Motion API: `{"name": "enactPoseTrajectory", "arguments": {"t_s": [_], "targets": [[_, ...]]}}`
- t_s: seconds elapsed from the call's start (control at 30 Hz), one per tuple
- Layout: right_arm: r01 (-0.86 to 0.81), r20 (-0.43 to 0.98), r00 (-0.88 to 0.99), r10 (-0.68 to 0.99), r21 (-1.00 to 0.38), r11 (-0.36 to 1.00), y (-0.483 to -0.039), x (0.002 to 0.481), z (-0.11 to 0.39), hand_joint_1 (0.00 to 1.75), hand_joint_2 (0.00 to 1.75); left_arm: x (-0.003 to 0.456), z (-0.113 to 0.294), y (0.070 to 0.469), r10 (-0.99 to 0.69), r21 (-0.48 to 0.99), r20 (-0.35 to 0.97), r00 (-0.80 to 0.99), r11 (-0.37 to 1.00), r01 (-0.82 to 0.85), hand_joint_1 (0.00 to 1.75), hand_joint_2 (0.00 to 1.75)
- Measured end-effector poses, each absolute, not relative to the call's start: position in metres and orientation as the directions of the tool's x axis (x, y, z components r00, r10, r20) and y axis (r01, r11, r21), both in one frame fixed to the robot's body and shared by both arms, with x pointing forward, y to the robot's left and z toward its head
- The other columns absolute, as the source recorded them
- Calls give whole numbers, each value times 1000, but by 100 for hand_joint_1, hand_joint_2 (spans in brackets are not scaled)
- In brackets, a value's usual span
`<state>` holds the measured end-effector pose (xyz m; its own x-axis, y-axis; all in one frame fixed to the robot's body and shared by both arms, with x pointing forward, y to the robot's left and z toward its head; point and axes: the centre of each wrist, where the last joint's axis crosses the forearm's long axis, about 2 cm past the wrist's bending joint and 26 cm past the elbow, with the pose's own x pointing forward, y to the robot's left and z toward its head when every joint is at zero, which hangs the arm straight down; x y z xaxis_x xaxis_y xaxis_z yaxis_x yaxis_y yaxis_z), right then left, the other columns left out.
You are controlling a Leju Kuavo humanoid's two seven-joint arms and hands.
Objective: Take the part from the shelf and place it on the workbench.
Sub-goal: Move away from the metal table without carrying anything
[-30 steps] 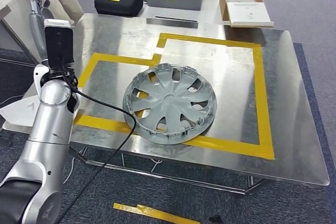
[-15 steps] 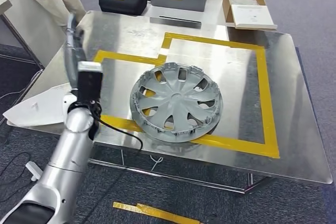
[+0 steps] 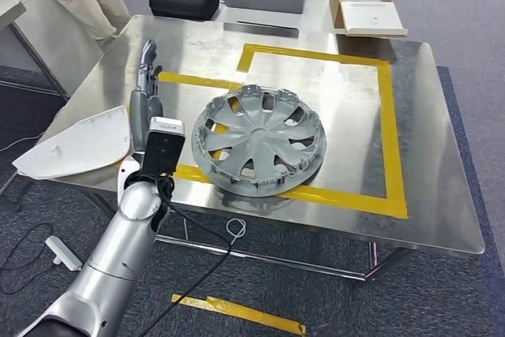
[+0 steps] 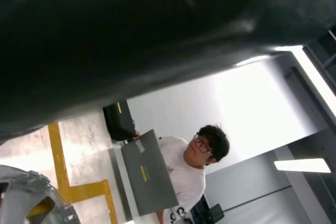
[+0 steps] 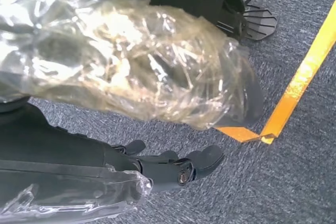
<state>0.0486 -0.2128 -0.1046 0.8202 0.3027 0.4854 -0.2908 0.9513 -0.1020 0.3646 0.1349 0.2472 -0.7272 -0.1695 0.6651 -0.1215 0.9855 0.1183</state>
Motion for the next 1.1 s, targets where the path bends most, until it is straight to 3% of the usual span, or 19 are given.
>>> {"name": "enactPoseTrajectory", "arguments": {"t_s": [1.1], "targets": [[-282, 475, 831, 291, -91, 955, -208, 47, -104, 0, 0, 350, 243, 123, -193, 154, 636, -747, 980, -122, 0, 0]]}}
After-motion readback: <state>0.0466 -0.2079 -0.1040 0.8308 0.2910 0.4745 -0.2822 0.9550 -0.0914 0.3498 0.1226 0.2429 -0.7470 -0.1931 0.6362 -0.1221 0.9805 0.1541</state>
